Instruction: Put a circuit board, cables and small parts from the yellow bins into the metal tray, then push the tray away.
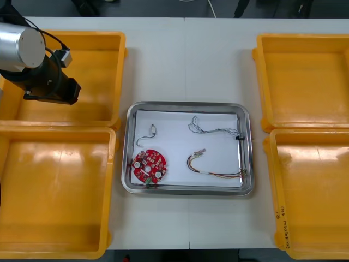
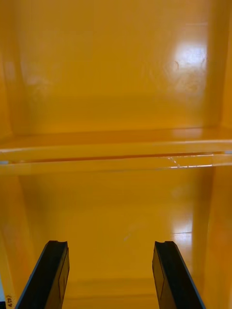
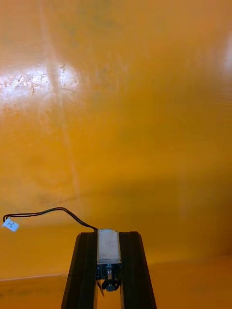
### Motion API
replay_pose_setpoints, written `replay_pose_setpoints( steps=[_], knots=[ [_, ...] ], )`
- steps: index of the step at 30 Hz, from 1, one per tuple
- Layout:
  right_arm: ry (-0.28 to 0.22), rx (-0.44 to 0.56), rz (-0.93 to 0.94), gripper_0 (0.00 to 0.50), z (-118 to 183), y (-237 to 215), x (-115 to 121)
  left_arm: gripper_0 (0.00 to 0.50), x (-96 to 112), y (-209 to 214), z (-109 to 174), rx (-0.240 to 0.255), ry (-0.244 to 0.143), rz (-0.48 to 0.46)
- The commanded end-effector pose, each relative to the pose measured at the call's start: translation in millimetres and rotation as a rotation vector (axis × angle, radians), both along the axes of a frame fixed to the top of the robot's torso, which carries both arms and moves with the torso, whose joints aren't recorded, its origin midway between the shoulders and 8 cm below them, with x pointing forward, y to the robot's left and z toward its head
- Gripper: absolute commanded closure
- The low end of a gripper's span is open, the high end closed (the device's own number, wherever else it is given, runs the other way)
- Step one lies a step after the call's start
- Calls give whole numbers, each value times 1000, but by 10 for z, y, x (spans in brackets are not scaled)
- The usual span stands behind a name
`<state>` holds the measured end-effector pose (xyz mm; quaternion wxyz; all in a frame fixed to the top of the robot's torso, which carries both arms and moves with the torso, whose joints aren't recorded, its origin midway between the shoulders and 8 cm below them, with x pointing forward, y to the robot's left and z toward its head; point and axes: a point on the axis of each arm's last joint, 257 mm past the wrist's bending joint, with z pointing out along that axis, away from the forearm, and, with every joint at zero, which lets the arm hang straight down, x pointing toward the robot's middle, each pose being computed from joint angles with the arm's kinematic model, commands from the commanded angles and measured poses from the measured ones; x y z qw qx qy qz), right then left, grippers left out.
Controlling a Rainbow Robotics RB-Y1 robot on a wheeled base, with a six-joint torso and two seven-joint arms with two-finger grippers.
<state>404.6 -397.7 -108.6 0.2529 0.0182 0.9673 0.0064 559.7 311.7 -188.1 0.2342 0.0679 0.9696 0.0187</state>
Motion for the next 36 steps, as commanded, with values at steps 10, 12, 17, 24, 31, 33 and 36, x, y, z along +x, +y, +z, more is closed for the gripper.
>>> replay_pose_setpoints(
  steps=[10,12,17,24,31,33,36],
  knots=[
    [70,-22,-123,0,-224,-412,-445,500,-114,-564,706,-61,-47,34],
    [74,-24,-128,0,-240,-434,-464,500,-160,-677,735,-64,-50,35],
    [78,-31,-139,0,-261,-485,-498,500,-273,-971,852,-87,-62,38],
    [53,-29,-152,0,-277,-514,-452,500,-402,-1413,895,-109,-77,40],
    [21,21,-142,0,-305,-397,-381,500,-521,-1871,858,-134,-87,55],
    [17,16,-139,0,-305,-395,-372,500,-562,-1970,849,-147,-87,53],
    [11,25,-135,0,-311,-372,-357,500,-641,-2119,806,-153,-85,47]
  ],
)
